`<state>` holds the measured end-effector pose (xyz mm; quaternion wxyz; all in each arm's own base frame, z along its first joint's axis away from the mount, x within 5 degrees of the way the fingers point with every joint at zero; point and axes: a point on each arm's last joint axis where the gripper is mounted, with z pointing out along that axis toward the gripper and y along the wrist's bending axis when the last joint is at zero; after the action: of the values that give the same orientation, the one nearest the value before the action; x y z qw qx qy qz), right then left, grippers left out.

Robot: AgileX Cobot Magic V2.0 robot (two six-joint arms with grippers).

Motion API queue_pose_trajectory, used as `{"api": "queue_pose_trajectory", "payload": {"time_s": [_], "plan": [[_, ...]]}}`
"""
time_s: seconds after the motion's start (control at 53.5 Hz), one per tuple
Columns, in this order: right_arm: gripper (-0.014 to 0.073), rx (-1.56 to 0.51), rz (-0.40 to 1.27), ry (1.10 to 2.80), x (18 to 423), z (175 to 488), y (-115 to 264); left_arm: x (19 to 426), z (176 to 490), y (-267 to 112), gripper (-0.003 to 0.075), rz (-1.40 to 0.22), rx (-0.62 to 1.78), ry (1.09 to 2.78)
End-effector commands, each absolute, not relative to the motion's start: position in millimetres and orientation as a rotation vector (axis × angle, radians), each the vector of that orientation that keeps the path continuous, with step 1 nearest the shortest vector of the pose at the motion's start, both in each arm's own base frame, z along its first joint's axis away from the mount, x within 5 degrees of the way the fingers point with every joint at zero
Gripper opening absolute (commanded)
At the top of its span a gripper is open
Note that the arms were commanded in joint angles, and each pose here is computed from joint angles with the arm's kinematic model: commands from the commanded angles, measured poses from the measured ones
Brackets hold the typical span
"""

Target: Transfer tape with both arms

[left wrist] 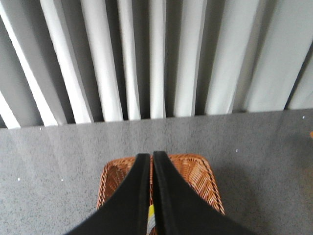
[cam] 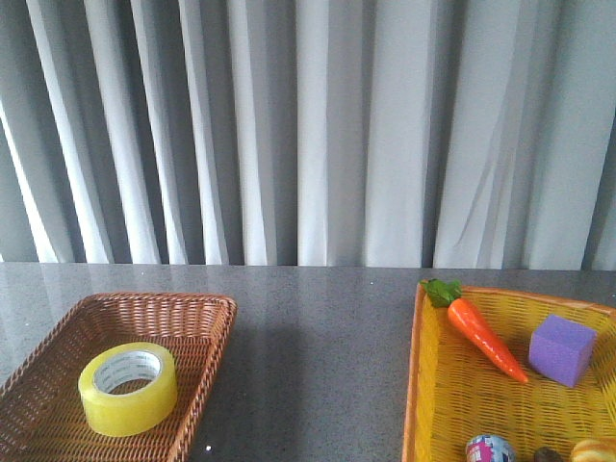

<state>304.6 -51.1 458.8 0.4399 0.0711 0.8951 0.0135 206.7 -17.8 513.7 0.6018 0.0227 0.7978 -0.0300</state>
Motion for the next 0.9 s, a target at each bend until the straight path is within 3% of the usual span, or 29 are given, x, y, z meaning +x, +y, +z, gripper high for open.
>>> {"api": "queue_pose_trajectory", "payload": {"time_s": [0.0, 0.168, 0.355, 0.467, 0.635, 0.878], "plan": [[-0.0009, 0.179, 0.019, 2.114, 295.0, 479.5, -51.6, 164.6, 508.8, -13.9, -0.0007, -0.064, 0.059, 1.578], [-0.0009, 0.179, 0.019, 2.114, 295.0, 479.5, -51.6, 118.6, 415.5, -10.3, -0.0007, -0.060, 0.070, 1.478], [-0.0009, 0.179, 0.019, 2.114, 295.0, 479.5, -51.6, 76.3, 301.6, -6.1, -0.0007, -0.058, 0.066, 1.515], [-0.0009, 0.179, 0.019, 2.114, 295.0, 479.5, -51.6, 61.1, 254.5, -2.4, -0.0007, -0.035, 0.029, 1.516], [-0.0009, 0.179, 0.019, 2.114, 295.0, 479.5, -51.6, 53.6, 212.9, 1.0, -0.0007, -0.011, -0.037, 1.470], [-0.0009, 0.179, 0.019, 2.116, 294.9, 479.3, -51.5, 53.9, 211.7, 1.0, -0.0006, 0.000, -0.027, 1.477]]}}
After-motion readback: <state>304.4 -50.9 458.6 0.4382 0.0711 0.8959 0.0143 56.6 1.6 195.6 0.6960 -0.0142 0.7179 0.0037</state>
